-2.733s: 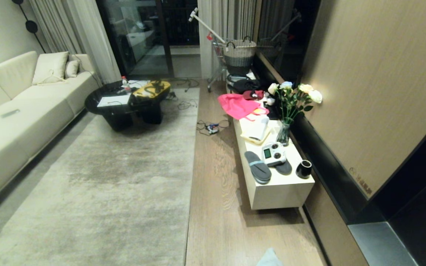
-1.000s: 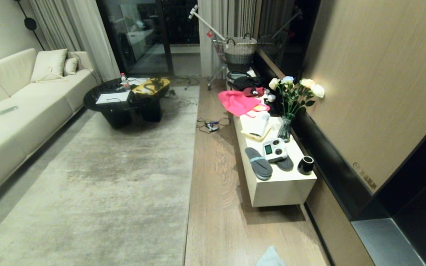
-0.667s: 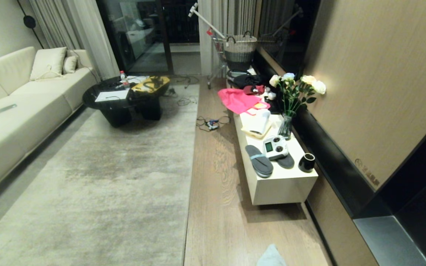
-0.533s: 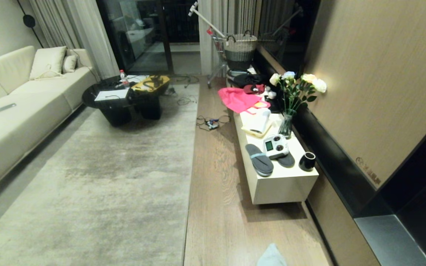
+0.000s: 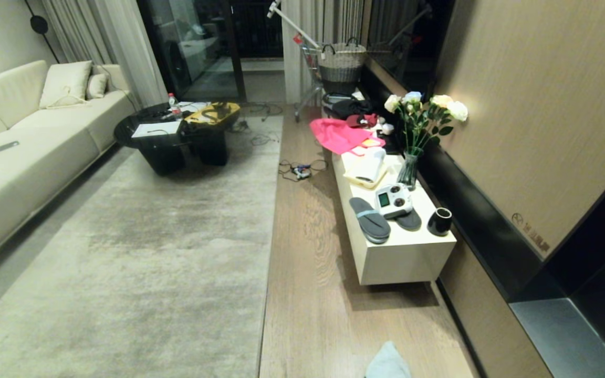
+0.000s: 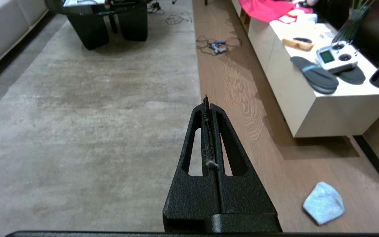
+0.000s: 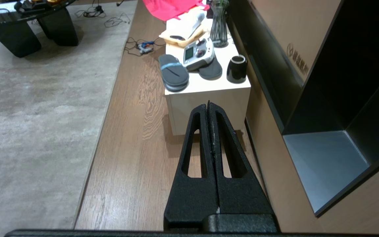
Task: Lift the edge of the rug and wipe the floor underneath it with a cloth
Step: Pick up the rag
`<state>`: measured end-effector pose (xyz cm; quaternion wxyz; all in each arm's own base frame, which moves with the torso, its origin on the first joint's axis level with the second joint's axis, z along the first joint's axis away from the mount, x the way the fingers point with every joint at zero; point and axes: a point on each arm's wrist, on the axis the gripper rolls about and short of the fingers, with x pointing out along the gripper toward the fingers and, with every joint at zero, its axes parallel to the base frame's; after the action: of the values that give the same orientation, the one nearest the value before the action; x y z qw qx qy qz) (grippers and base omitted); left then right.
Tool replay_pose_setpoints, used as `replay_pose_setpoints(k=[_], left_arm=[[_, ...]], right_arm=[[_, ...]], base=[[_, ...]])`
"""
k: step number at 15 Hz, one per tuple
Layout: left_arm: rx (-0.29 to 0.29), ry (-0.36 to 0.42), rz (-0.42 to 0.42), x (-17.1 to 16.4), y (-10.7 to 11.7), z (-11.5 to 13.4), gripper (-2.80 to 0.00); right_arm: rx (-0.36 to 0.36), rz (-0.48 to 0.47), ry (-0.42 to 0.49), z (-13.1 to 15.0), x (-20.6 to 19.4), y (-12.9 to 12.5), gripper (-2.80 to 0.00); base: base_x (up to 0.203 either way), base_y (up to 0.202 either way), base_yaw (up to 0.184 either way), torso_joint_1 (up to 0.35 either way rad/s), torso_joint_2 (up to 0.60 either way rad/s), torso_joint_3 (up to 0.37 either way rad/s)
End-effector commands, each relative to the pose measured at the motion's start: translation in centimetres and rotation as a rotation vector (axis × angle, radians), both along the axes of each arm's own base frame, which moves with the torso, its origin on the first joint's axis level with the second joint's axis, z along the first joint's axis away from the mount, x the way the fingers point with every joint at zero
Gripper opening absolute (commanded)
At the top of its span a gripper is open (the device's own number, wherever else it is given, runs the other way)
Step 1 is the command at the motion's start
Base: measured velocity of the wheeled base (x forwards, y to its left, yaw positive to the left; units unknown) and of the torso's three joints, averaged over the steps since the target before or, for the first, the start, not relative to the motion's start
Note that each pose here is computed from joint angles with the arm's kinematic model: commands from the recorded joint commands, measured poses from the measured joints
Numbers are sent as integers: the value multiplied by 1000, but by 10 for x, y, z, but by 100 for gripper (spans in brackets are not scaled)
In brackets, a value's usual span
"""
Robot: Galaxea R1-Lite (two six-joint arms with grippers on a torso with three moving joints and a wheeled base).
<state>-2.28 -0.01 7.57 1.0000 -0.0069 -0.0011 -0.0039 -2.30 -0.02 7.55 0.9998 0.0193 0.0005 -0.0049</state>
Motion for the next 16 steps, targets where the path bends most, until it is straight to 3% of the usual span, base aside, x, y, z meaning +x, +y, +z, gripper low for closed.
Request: replay_pose_setpoints(k=[1,16], left_arm=[[0,1,0,0,0,0,-280],[0,1,0,0,0,0,-280]], right_arm=[[7,1,2,0,0,0,-280],[11,0,0,0,0,0,-280]], base=[[0,0,0,-192,507,320],[0,0,0,-144,510,365]])
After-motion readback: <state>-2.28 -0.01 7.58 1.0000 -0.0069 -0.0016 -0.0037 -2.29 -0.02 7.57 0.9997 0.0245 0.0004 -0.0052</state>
